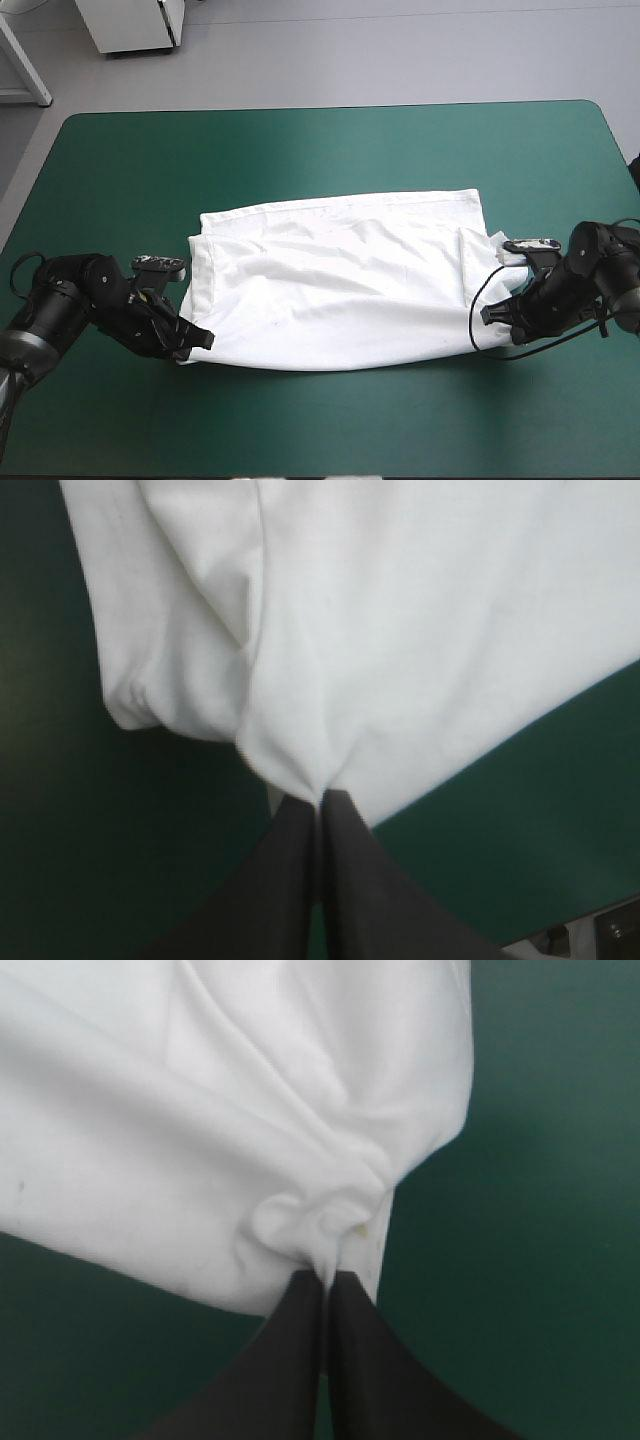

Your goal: Fold the cloth

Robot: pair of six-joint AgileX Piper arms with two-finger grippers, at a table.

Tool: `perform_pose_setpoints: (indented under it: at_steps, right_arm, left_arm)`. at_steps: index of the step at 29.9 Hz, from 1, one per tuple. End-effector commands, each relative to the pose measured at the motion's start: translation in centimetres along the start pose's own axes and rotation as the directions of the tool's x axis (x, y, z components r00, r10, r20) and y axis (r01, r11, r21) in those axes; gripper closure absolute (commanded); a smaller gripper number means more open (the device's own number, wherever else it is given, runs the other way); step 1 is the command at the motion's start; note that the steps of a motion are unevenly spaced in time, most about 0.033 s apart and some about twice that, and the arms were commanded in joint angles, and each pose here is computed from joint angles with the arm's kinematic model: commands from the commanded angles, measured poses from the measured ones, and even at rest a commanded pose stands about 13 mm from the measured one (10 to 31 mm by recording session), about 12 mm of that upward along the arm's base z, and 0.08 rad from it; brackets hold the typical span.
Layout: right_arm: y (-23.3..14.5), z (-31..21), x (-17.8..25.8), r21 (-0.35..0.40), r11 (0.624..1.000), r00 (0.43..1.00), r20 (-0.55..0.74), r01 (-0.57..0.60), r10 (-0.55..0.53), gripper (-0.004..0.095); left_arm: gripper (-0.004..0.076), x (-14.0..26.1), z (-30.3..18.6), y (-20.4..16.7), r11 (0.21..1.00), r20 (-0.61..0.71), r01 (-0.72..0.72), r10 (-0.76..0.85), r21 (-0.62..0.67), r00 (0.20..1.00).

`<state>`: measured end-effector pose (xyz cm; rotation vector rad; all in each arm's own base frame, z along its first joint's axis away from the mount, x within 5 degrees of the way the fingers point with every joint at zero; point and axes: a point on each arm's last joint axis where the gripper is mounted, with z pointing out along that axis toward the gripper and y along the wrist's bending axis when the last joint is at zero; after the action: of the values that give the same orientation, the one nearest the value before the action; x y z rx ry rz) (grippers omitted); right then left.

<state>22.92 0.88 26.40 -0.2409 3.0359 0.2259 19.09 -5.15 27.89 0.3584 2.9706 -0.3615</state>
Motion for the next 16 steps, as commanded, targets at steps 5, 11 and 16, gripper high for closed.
perform_pose_setpoints:
  at_steps: [5,11,16]
  right_arm:
    - [-0.1,-0.7,0.5,0.034,0.999,1.0,0.023,-0.004,0.003,0.0838]
    - [-0.3,-0.8,0.8,0.065,0.998,1.0,0.004,-0.022,0.022,0.053]
    - [-0.7,-1.2,1.0,0.119,0.992,0.999,0.013,-0.045,0.044,0.0339]
  left_arm:
    - [0.0723,1.7,0.7,0.0,1.0,-0.095,0.001,-0.001,0.007,0.995]
    - [0.0514,2.1,1.1,0.1,1.0,-0.12,0.003,-0.002,0.008,0.993]
    - [0.0274,2.2,1.0,0.1,1.0,-0.117,0.013,-0.012,0.008,0.993]
